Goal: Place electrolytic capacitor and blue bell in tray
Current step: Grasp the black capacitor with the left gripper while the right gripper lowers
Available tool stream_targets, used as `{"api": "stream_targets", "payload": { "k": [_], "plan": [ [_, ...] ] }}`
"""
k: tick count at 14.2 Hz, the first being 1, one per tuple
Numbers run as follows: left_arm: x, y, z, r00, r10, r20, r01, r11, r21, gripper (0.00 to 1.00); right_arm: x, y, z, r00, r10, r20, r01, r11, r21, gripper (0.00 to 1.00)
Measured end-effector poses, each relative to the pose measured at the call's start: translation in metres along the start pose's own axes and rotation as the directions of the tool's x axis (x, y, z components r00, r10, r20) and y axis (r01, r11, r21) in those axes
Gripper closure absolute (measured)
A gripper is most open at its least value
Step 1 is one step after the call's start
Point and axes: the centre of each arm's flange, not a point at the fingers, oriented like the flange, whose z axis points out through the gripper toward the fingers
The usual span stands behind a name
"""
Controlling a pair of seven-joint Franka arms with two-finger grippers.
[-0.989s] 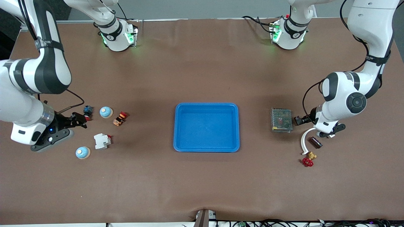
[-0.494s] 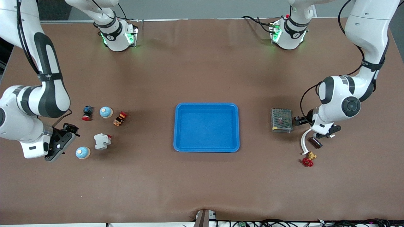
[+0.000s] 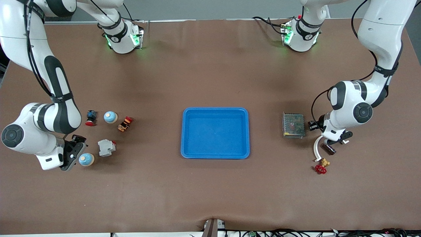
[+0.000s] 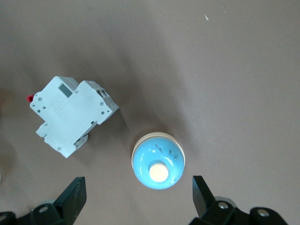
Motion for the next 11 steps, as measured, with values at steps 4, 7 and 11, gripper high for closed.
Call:
{"api": "stream_targets", "payload": {
  "k": [4,7,11],
  "plan": [
    [0.004,0.003,-0.053,0.999,0.023,-0.034,-0.023,1.000,0.000,0.66,0.002,0.001,0.009,1.000,-0.016,-0.005,0.016,1.000,-0.014,0.00],
    [0.001,0.018,-0.107,0.995,0.044,-0.086,-0.045,0.999,-0.010,0.66,0.002,0.003,0.021,0.999,-0.039,-0.010,0.038,0.999,-0.033,0.00],
    [-0.010,0.072,-0.147,0.989,0.047,-0.140,-0.054,0.997,-0.052,0.66,0.003,0.005,0.030,0.999,-0.043,-0.013,0.042,0.998,-0.046,0.00]
  ]
}}
